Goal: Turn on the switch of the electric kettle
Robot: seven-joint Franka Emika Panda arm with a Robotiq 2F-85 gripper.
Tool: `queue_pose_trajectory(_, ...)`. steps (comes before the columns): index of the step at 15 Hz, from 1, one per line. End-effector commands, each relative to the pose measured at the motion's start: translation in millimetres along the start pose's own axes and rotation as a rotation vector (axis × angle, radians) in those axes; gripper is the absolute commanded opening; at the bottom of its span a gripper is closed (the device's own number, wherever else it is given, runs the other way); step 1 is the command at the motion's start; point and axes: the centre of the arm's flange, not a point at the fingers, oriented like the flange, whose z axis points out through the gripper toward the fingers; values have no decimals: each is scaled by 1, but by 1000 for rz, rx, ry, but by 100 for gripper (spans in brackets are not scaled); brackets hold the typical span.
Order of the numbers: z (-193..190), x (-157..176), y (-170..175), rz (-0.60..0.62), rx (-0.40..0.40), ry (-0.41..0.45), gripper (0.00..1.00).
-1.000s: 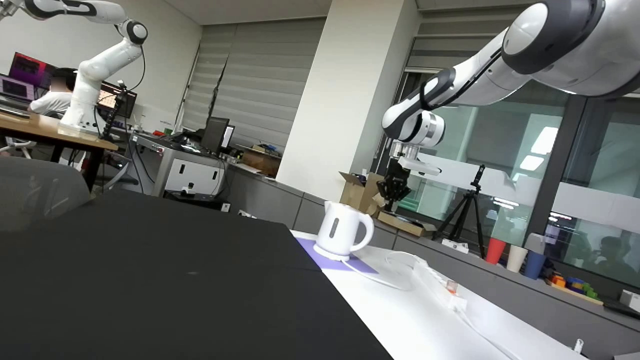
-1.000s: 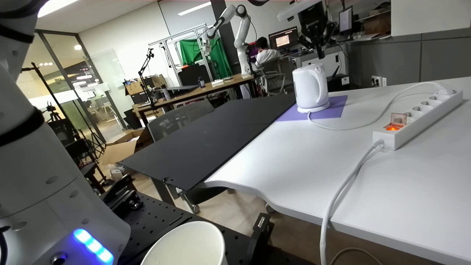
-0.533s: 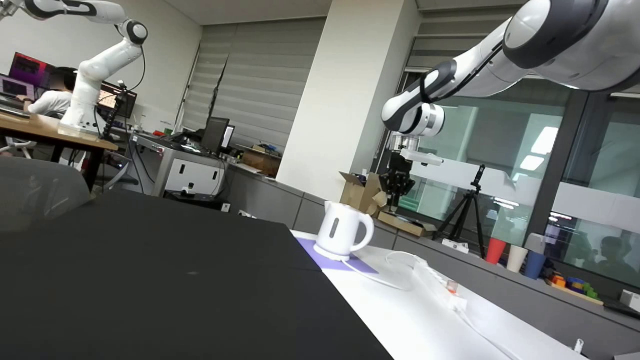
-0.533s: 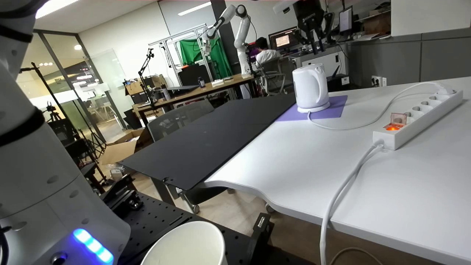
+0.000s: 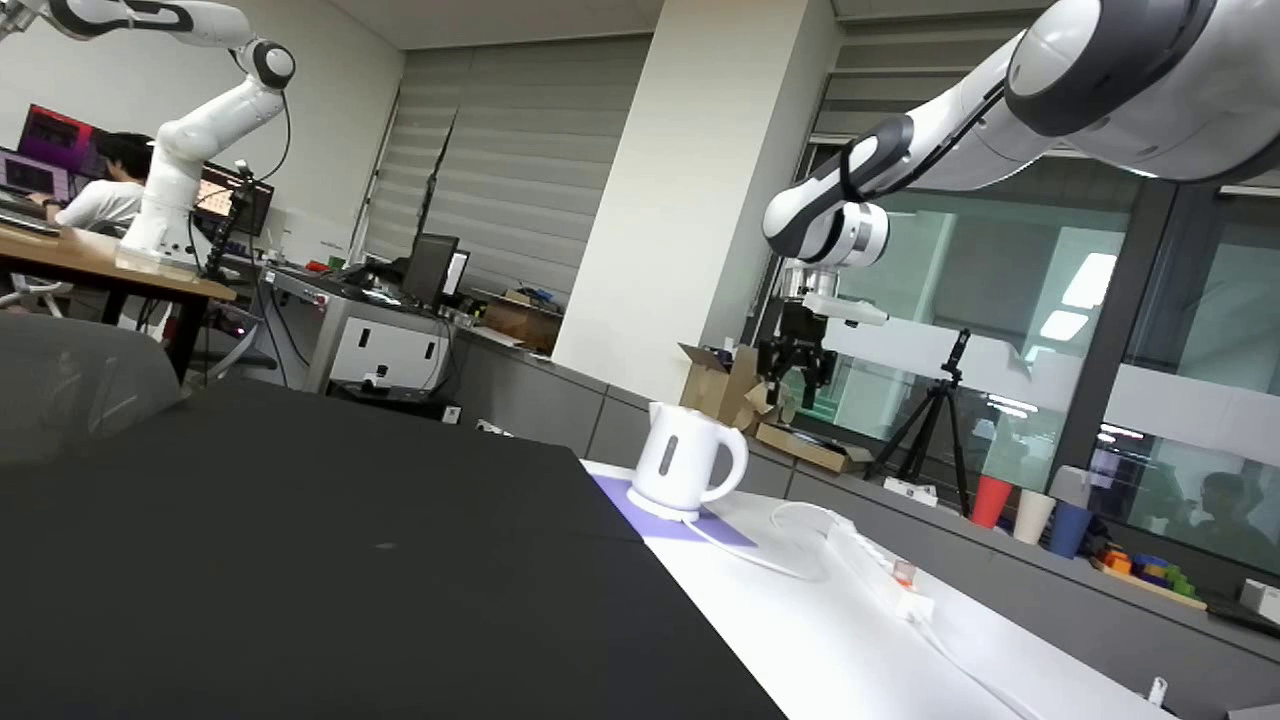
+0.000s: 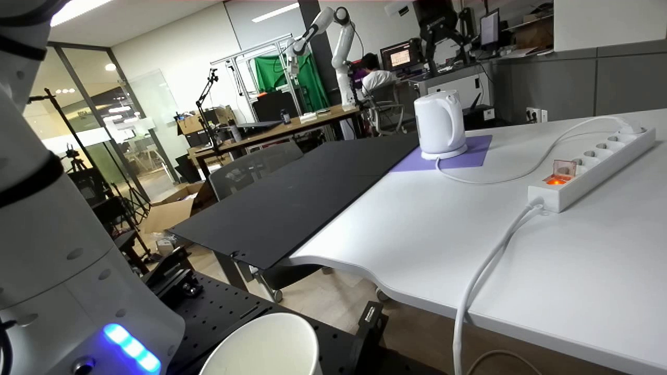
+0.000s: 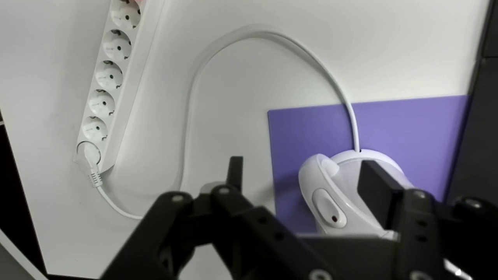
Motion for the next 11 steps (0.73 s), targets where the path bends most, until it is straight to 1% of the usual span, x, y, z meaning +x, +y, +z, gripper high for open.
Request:
queue_pose_trajectory(1, -10, 4, 1, 19, -13, -4, 100)
queue_pose_trajectory(6, -11, 3, 2, 19, -19, -2, 100)
queue_pose_trajectory(8, -10, 3, 3, 30, -19, -23, 100)
queue_pose_trajectory(9, 0, -1, 1, 1, 0, -4, 100)
queue_pose_trajectory(11, 0, -2, 1, 2, 1, -14, 100)
